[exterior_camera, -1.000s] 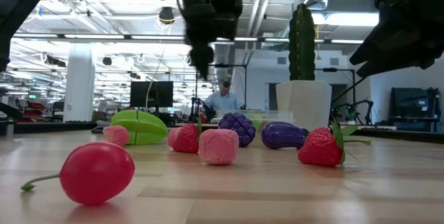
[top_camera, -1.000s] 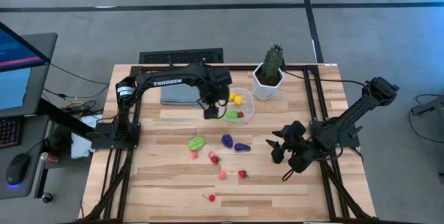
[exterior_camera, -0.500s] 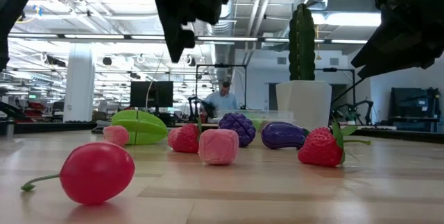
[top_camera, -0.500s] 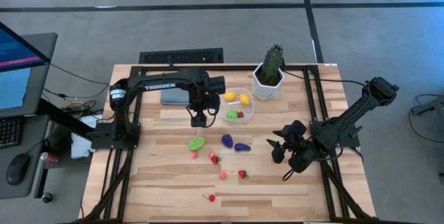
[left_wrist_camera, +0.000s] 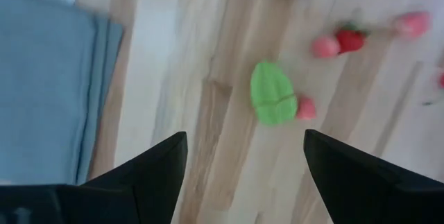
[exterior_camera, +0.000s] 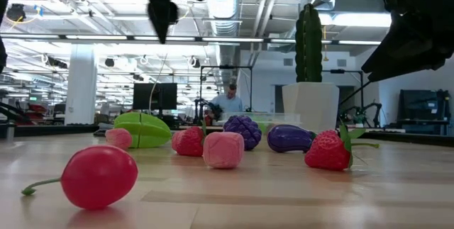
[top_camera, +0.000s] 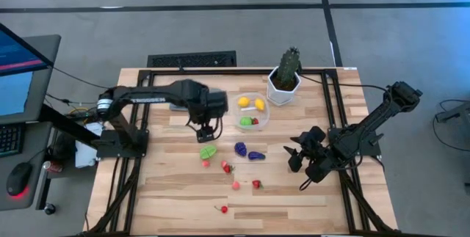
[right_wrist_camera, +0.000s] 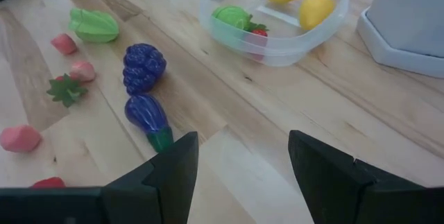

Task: Pick and placing Produce into tupperware
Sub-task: Put the starfruit into the transparent bin

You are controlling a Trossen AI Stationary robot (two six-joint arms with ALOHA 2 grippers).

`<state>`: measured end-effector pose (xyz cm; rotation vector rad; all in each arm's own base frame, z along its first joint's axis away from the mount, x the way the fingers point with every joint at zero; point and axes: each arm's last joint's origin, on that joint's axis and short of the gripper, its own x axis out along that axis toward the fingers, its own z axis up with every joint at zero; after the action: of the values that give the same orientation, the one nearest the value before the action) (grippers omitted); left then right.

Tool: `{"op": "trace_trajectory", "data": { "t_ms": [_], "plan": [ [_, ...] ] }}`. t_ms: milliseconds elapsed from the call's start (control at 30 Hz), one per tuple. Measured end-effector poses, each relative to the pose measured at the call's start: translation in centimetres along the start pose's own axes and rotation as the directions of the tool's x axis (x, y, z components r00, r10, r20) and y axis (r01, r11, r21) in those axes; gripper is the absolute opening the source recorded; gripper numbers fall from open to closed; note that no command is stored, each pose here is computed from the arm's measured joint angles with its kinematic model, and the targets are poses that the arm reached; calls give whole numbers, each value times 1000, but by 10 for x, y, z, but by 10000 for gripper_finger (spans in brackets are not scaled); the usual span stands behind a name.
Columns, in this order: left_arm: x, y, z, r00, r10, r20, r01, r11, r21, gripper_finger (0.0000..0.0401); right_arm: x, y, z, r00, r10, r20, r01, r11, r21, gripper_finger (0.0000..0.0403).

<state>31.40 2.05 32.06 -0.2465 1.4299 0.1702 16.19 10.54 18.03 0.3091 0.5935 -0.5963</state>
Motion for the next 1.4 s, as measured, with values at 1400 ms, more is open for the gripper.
{"op": "trace_trajectory", "data": {
  "t_ms": [1400],
  "plan": [
    [80,-59,-103,920,80,384,113,883,-456,279,3,-9,1,996,-85,19,86,995,-53,249]
  ]
}}
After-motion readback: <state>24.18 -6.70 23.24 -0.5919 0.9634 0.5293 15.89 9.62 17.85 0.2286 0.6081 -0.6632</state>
